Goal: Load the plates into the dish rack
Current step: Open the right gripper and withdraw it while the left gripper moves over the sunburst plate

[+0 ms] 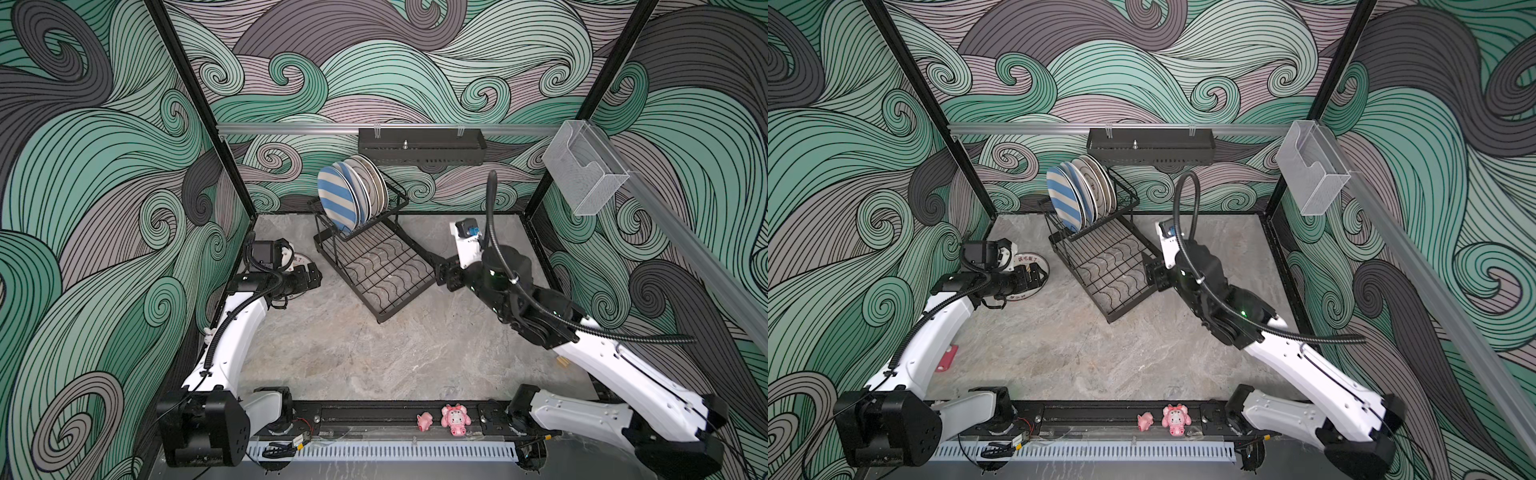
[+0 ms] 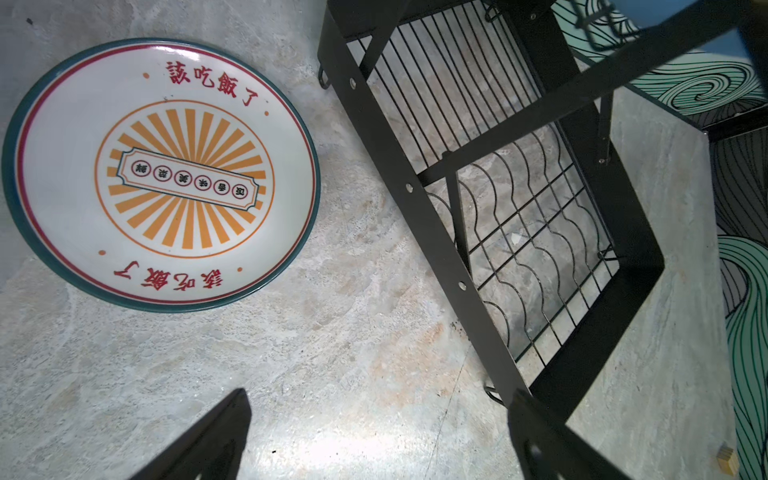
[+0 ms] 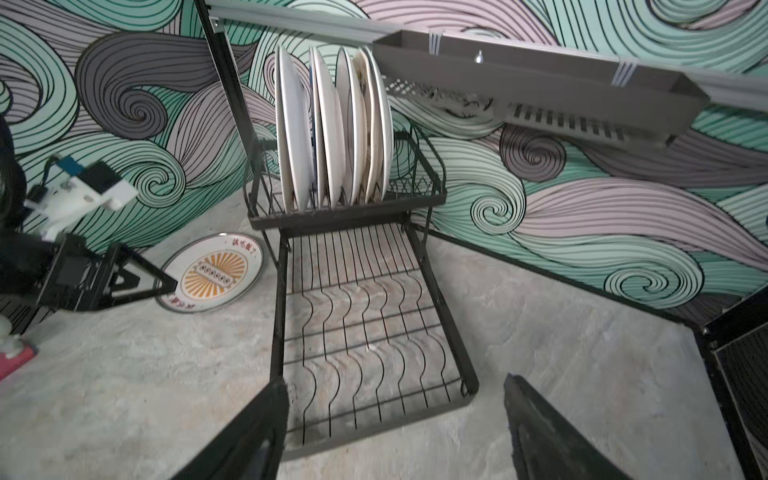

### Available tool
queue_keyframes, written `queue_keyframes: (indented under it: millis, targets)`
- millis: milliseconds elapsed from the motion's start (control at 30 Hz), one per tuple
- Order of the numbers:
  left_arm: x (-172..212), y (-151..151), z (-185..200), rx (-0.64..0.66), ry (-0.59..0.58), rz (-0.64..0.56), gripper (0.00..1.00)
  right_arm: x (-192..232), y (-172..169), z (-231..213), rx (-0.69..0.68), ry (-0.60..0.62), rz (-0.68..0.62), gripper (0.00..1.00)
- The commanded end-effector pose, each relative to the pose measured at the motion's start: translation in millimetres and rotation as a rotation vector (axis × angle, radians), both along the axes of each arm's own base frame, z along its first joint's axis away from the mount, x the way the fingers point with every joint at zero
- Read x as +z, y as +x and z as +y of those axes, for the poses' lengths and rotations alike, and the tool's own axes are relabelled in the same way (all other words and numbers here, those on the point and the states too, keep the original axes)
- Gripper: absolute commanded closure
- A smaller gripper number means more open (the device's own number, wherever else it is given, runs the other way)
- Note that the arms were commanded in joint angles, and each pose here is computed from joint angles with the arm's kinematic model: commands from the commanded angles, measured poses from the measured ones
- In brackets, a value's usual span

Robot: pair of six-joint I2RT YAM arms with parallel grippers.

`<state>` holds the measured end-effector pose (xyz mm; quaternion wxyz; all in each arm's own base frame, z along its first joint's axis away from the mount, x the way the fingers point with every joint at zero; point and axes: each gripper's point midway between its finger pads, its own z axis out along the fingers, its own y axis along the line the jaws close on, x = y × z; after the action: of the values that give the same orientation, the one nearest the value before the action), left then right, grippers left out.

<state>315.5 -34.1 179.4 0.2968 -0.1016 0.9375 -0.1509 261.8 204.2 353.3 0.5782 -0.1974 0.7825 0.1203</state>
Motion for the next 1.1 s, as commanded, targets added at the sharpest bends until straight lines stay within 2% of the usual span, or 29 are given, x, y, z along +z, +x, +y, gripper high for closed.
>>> queue_keyframes:
  millis: [0, 200, 300, 367, 467, 700, 800, 933, 1067]
  targets:
    - [-1.6, -4.3, 13.9, 0.031, 0.062, 0.026, 0.01, -52.2, -23.2, -10.6, 0.031, 0.071, 0.092, 0.18]
    - [-6.5, 2.8, 24.0, 0.088, 0.092, 0.041, 0.01, -119.6, -54.1, -19.5, 0.061, 0.240, 0.228, 0.15]
    - [-13.6, 8.3, 29.3, 0.166, 0.073, 0.061, 0.01, -141.8, -62.9, -18.9, 0.081, 0.258, 0.280, 0.16]
    - [-21.3, 14.3, 28.6, 0.226, 0.024, 0.070, 0.01, -149.4, -67.1, -19.2, 0.083, 0.247, 0.321, 0.15]
    - [-33.0, 23.2, 21.1, 0.241, -0.041, 0.085, 0.01, -155.5, -71.3, -16.8, 0.086, 0.258, 0.374, 0.13]
    - [-63.1, 40.7, 25.2, 0.289, -0.051, 0.082, 0.01, -170.2, -82.8, -12.8, 0.128, 0.250, 0.441, 0.12]
    - [-63.8, 48.5, 27.1, 0.271, -0.025, 0.079, 0.01, -175.0, -83.2, -14.8, 0.120, 0.233, 0.449, 0.08]
    - [-71.9, 59.7, 41.5, 0.299, 0.053, 0.076, 0.02, -179.8, -82.2, -12.8, 0.116, 0.247, 0.457, 0.08]
    - [-76.2, 69.3, 43.2, 0.290, 0.072, 0.096, 0.01, -186.3, -82.2, -12.3, 0.109, 0.242, 0.477, 0.08]
